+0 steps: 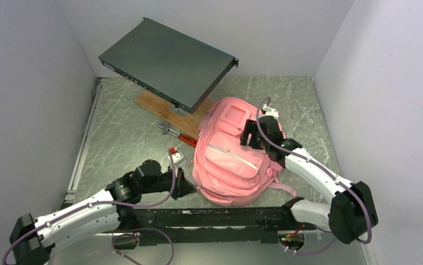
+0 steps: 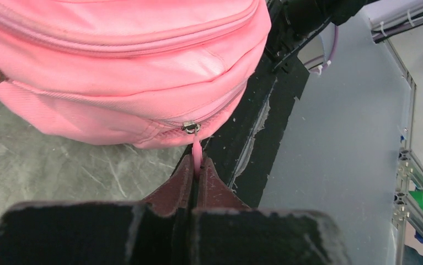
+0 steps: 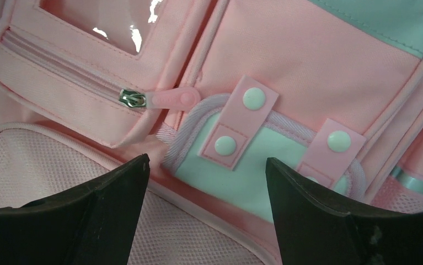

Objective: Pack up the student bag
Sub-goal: Zip the student bag at the center of the board.

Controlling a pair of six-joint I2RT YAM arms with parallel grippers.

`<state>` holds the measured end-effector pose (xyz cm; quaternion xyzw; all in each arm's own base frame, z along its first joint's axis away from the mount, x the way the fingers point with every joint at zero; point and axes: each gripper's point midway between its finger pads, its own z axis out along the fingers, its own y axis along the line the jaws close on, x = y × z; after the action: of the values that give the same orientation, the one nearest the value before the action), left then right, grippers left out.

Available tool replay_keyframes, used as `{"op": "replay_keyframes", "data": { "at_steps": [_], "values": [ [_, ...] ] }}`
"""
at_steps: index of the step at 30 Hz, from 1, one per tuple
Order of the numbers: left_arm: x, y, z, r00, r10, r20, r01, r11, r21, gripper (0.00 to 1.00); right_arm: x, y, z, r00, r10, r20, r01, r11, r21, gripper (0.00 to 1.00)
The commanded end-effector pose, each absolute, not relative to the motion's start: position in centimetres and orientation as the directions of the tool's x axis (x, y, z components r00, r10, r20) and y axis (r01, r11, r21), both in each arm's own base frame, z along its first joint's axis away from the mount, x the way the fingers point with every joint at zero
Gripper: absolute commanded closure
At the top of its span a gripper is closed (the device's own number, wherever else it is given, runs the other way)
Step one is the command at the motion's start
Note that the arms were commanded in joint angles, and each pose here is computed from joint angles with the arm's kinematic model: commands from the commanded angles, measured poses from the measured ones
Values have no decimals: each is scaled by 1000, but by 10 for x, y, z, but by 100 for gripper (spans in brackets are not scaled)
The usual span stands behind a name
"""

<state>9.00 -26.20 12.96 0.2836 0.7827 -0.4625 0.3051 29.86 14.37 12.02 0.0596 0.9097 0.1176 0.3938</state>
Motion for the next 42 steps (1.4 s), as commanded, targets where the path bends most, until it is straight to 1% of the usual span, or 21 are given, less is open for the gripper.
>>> {"op": "replay_keyframes", "data": {
  "at_steps": [1,3,4,7,8,11,14,16,17,19,22,24,25,28,30,35,39,40,42],
  "values": [
    [71,-281,166,-610,160,-776,788,227,-572,100,284,140,140,-737,79,-671,2,993,114,20],
    [71,-284,160,-629,158,-761,773,229,-591,100,271,137,154,-738,41,-673,18,999,41,16],
    [70,-285,158,-640,161,-751,765,224,-604,100,263,140,163,-739,37,-672,20,999,32,14],
    [66,-289,151,-665,172,-727,746,207,-633,100,231,160,187,-754,89,-651,25,994,107,13],
    [65,-289,148,-671,173,-721,740,208,-639,100,216,171,188,-778,107,-618,18,989,149,12],
    [66,-288,142,-687,146,-712,724,216,-655,100,174,222,190,-858,162,-488,-20,938,347,10],
    [68,-289,145,-687,128,-715,723,216,-656,100,138,270,199,-915,203,-348,-22,837,547,9],
    [73,-289,146,-683,125,-720,725,239,-646,100,124,291,205,-928,268,-257,40,761,648,10],
    [75,-289,146,-679,125,-724,727,252,-639,100,119,297,205,-926,326,-191,120,734,669,12],
    [80,-287,144,-673,116,-730,727,288,-624,100,113,300,203,-915,384,-124,218,729,649,15],
    [87,-283,139,-659,99,-746,728,334,-598,100,102,301,193,-886,463,-18,369,728,579,18],
    [93,-278,134,-645,84,-759,723,388,-571,100,94,305,181,-852,519,64,469,703,534,23],
    [96,-277,133,-630,81,-773,730,403,-552,100,89,307,172,-837,540,92,506,696,510,29],
    [101,-278,138,-578,64,-814,752,431,-499,100,78,306,150,-781,600,173,610,673,419,38],
    [102,-280,141,-542,50,-839,770,430,-472,100,79,307,142,-756,629,179,641,658,395,42],
    [96,-283,148,-490,56,-870,813,390,-433,100,83,314,133,-715,672,192,687,627,367,46],
    [92,-282,149,-469,70,-881,830,377,-412,100,87,317,129,-703,690,171,700,629,339,50],
    [91,-282,149,-467,73,-881,832,374,-410,100,87,318,129,-702,691,172,702,630,334,52],
    [90,-283,149,-463,76,-883,836,369,-406,99,87,323,126,-707,684,182,699,634,332,59]
  ]
}}
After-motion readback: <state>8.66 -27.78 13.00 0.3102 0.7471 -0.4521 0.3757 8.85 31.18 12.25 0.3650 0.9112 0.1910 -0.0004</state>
